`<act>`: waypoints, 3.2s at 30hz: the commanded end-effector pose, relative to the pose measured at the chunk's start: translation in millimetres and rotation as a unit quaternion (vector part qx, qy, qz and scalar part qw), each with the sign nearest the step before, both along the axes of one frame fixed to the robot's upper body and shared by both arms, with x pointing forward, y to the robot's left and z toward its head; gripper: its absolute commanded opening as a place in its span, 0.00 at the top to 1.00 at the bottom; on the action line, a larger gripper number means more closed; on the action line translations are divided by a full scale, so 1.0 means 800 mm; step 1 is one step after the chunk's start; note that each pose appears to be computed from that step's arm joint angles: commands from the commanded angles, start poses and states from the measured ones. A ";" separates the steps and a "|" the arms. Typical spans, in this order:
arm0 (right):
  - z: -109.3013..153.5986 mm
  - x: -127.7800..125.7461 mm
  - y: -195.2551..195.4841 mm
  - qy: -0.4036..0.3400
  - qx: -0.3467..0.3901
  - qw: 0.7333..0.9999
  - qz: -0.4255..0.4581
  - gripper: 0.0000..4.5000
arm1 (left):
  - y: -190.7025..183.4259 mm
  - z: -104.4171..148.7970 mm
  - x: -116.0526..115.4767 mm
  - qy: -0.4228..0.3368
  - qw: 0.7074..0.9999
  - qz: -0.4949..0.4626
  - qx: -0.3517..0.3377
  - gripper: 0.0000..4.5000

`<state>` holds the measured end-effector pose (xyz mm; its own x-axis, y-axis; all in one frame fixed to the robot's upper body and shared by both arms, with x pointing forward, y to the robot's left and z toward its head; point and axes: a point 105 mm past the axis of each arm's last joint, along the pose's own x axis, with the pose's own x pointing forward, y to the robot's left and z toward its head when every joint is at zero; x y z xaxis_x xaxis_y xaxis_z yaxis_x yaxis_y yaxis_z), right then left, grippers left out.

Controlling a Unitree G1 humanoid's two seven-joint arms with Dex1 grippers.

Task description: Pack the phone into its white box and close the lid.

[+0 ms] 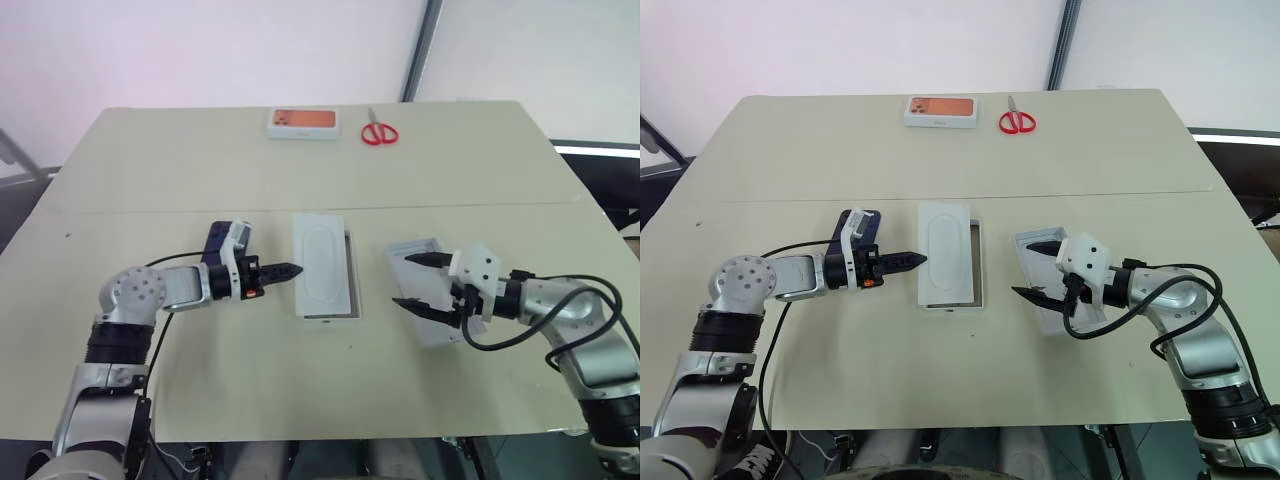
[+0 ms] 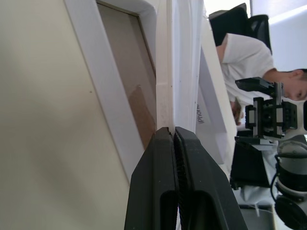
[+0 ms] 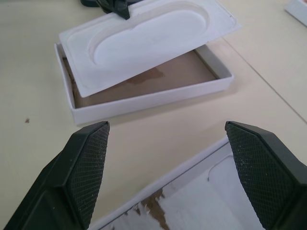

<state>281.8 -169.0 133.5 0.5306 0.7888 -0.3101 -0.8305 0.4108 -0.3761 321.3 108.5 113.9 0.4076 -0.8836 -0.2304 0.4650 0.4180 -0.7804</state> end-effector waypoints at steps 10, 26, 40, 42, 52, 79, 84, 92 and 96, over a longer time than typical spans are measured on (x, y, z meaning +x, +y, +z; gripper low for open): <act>0.005 0.002 0.018 -0.027 0.018 0.999 0.012 0.10 | -0.008 0.014 0.007 -0.024 1.000 -0.008 -0.010 0.47; 0.043 0.027 0.060 -0.038 0.130 0.991 0.015 0.10 | 0.030 0.078 0.035 -0.181 0.979 0.081 0.055 0.14; 0.007 0.078 0.156 -0.055 0.066 0.996 0.011 0.99 | 0.107 0.074 0.052 -0.308 0.925 0.170 0.143 0.13; -0.005 0.079 0.162 -0.068 0.032 0.997 0.018 0.99 | 0.108 0.075 0.050 -0.303 0.927 0.176 0.131 0.13; -0.054 0.067 0.138 -0.051 -0.052 0.997 0.036 0.99 | 0.108 0.063 0.038 -0.293 0.928 0.187 0.133 0.13; 0.038 0.080 0.153 -0.107 0.085 0.990 0.011 0.99 | 0.132 0.058 0.039 -0.205 0.953 0.189 0.118 0.13; 0.038 0.080 0.153 -0.107 0.085 0.990 0.011 0.99 | 0.132 0.058 0.039 -0.205 0.953 0.189 0.118 0.13; 0.039 0.088 0.188 -0.088 0.082 0.992 0.029 0.99 | 0.154 0.049 0.035 -0.170 0.957 0.202 0.118 0.13; 0.041 0.094 0.241 -0.064 0.059 0.995 0.056 0.99 | 0.182 0.040 0.027 -0.121 0.963 0.214 0.109 0.13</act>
